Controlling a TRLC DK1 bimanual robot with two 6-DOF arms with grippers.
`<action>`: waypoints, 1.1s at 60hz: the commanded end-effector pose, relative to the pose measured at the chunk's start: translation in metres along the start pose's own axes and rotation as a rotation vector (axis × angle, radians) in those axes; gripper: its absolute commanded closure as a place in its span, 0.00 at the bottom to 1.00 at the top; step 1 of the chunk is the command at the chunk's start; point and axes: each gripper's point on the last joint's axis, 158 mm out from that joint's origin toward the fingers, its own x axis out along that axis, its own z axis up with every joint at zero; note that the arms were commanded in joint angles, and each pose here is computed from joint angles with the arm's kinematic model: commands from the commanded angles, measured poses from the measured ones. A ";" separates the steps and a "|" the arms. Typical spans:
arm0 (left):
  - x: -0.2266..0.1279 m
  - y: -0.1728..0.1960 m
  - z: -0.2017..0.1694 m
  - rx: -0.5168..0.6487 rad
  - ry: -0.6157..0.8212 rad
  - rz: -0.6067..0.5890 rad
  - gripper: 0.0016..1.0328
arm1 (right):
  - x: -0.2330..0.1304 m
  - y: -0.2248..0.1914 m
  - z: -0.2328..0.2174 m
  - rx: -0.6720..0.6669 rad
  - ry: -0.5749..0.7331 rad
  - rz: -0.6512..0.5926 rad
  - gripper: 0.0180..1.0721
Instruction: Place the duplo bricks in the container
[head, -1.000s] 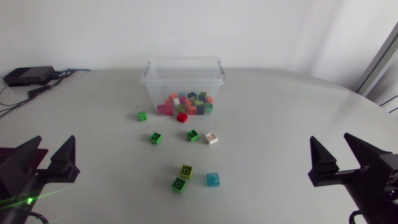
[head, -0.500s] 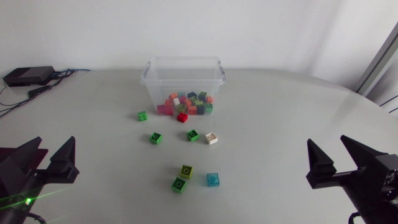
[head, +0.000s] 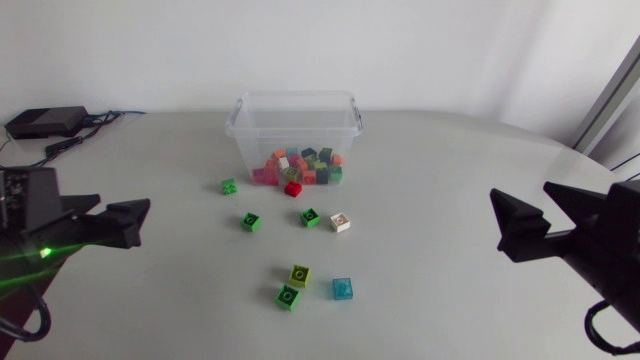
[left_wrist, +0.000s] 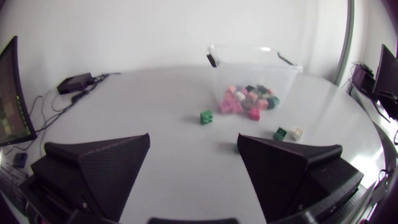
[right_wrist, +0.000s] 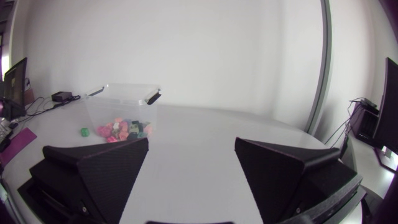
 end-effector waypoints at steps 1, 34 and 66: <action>0.013 -0.010 0.002 0.004 0.117 -0.029 0.05 | 0.006 0.009 0.006 0.028 0.058 0.013 0.05; 0.114 -0.073 -0.067 0.236 0.736 -0.183 0.06 | 0.025 0.084 -0.053 0.036 0.716 0.242 0.05; 0.176 -0.113 -0.086 0.307 0.818 -0.227 0.14 | 0.026 0.140 -0.107 -0.059 0.984 0.314 0.05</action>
